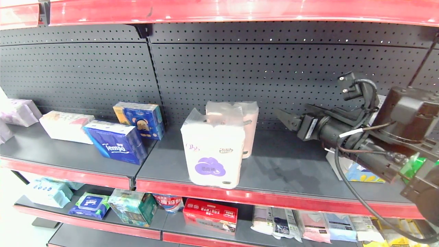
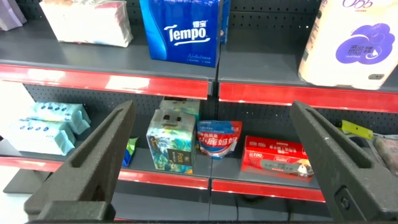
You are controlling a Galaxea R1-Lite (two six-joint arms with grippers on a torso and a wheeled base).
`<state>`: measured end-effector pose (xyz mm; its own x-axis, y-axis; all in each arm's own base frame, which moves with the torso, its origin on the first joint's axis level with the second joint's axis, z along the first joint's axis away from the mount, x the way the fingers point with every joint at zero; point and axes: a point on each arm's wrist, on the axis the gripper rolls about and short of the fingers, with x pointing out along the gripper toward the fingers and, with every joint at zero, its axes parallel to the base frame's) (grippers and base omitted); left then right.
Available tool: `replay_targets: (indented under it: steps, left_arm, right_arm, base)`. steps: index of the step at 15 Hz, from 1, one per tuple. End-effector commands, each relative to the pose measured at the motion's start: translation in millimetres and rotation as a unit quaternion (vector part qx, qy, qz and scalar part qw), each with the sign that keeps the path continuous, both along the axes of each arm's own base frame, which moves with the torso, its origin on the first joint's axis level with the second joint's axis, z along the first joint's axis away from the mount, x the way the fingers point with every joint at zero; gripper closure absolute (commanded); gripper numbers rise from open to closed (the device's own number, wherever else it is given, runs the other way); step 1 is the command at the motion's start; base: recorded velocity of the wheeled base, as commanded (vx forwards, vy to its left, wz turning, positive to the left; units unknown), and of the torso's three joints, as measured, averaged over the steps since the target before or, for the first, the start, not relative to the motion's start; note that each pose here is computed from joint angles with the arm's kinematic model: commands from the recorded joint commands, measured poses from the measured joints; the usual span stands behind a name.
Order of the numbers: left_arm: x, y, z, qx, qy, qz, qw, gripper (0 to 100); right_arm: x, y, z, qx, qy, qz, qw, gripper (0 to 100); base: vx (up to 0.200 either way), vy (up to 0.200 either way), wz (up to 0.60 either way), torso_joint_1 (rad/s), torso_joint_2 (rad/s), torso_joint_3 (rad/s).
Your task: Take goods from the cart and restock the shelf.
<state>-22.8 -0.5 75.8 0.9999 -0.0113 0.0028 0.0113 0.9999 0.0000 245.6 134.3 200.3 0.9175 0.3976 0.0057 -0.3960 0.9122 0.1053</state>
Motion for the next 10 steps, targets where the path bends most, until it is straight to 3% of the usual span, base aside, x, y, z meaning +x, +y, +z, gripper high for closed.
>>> replay_targets:
  steps: [1,4,6,8,10]
  left_arm:
    - [0.0,0.0,0.0,0.000,0.000,0.000,1.0000,0]
    - [0.0,0.0,0.0,0.000,0.000,0.000,1.0000,0]
    - [0.0,0.0,0.0,0.000,0.000,0.000,1.0000,0]
    - [0.0,0.0,0.0,0.000,0.000,0.000,1.0000,0]
    - [0.0,0.0,0.0,0.000,0.000,0.000,1.0000,0]
  right_arm:
    - [-26.9,-13.5,13.4,0.001,-0.024,0.008,1.000,0]
    - [-71.5,-38.6,15.3,-0.027,-0.030,0.030,0.999,0]
    - [-104.8,-73.2,15.3,-0.064,0.009,-0.007,0.998,0]
    - [-124.7,-92.6,15.1,-0.069,0.019,-0.049,0.996,0]
    - [-146.9,-114.8,-0.5,-0.098,0.046,-0.111,0.988,0]
  base:
    - [0.000,0.000,0.00,0.000,0.00,0.000]
    - [0.000,0.000,0.00,0.000,0.00,0.000]
    - [0.000,0.000,0.00,0.000,0.00,0.000]
    - [0.000,0.000,0.00,0.000,0.00,0.000]
    - [0.000,0.000,0.00,0.000,0.00,0.000]
